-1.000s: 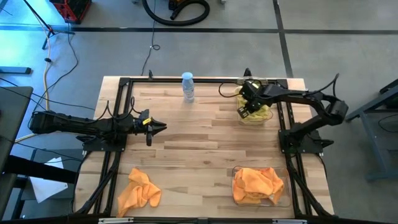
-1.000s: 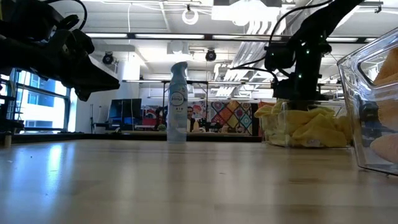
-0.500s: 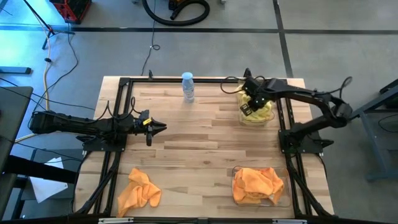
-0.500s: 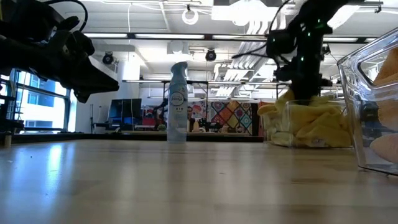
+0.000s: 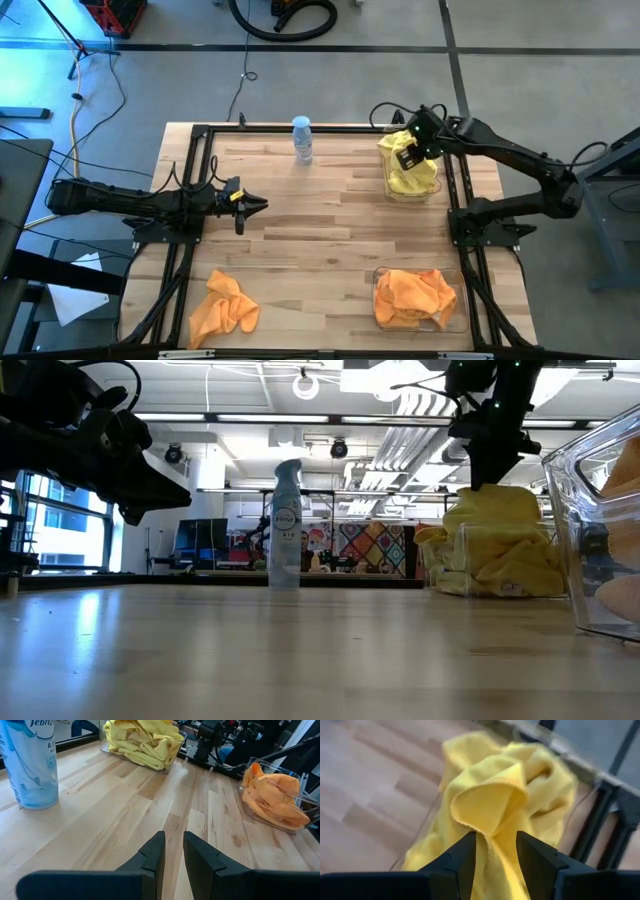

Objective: Sort microfiber towel by color & place in baskets
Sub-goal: Put the yellow microfiber cloth into the top transparent bin

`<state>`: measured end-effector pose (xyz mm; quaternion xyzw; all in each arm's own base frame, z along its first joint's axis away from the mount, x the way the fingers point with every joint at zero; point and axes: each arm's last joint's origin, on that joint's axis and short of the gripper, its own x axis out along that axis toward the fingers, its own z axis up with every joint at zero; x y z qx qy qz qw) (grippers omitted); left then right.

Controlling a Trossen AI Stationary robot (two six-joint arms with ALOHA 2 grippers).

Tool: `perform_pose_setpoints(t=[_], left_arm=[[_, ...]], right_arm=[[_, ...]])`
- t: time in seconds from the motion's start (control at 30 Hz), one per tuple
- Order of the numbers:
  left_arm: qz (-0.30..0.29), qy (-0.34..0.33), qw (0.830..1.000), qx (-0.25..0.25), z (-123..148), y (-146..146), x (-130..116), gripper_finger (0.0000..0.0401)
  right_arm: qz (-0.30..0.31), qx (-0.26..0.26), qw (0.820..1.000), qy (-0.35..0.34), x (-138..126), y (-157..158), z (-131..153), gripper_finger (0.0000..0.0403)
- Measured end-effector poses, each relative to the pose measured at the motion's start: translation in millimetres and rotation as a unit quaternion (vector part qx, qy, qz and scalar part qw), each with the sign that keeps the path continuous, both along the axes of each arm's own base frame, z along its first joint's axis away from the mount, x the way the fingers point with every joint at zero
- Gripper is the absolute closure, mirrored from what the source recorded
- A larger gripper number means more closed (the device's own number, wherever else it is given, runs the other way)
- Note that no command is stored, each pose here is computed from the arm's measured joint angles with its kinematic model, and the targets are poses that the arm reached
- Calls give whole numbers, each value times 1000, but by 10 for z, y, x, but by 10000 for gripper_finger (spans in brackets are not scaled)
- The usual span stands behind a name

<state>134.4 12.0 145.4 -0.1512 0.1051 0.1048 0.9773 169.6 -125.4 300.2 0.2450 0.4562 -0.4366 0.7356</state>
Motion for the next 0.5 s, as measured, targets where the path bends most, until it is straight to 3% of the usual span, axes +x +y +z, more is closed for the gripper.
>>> perform_pose_setpoints(t=[0.13,0.23,0.4,0.5], left_arm=[[0,0,1000,0,0,0,0,346],[0,0,1000,0,0,0,0,346],[0,0,1000,0,0,0,0,346],[0,0,1000,0,0,0,0,346]], right_arm=[[-1,-30,999,-21,26,-87,7,273],[-11,-34,999,-24,25,-172,-74,305],[-25,18,1000,2,12,-298,-446,392],[-31,48,998,20,22,-321,-741,383]])
